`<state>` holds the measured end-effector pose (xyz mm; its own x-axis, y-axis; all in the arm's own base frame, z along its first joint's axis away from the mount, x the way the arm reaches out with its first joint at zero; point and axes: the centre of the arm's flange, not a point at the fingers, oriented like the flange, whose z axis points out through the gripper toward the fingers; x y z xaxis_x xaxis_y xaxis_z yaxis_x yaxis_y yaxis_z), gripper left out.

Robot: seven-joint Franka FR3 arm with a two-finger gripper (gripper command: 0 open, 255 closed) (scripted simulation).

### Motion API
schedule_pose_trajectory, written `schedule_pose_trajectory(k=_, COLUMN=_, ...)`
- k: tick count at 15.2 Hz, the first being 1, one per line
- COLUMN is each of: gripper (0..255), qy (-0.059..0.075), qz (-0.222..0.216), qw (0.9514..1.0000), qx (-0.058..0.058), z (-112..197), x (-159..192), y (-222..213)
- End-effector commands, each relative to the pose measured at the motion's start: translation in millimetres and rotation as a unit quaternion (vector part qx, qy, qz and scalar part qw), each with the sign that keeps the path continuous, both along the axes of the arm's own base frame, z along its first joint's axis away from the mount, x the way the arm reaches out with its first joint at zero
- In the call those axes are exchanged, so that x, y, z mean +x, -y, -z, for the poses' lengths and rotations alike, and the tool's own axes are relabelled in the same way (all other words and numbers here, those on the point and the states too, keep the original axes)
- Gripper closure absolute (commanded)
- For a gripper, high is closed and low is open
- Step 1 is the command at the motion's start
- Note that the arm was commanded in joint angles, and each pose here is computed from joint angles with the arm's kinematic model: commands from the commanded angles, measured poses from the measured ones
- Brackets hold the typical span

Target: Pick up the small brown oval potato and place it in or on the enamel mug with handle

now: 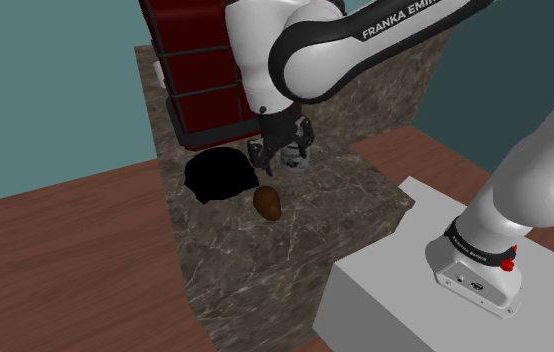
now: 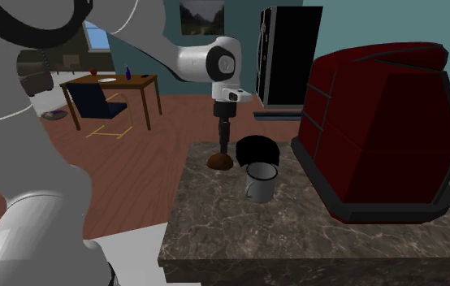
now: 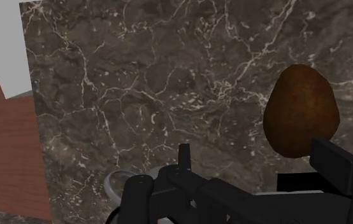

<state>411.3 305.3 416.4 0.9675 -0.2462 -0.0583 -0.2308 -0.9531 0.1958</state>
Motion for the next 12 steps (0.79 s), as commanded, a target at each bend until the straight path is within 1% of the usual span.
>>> schedule_pose_trajectory(k=1, gripper=0, qy=-0.001, qz=0.01, qw=0.9999, qx=-0.007, z=17, x=7, y=-23)
schedule_pose_trajectory(k=5, gripper=0, qy=-0.003, qz=0.027, qw=0.9994, qx=-0.022, z=49, x=27, y=-64)
schedule_pose_trajectory(k=6, gripper=0, qy=-0.003, qz=0.028, qw=0.9993, qx=-0.024, z=53, x=29, y=-69)
schedule_pose_trajectory(k=12, gripper=0, qy=-0.003, qz=0.028, qw=0.9993, qx=-0.024, z=84, x=25, y=-62)
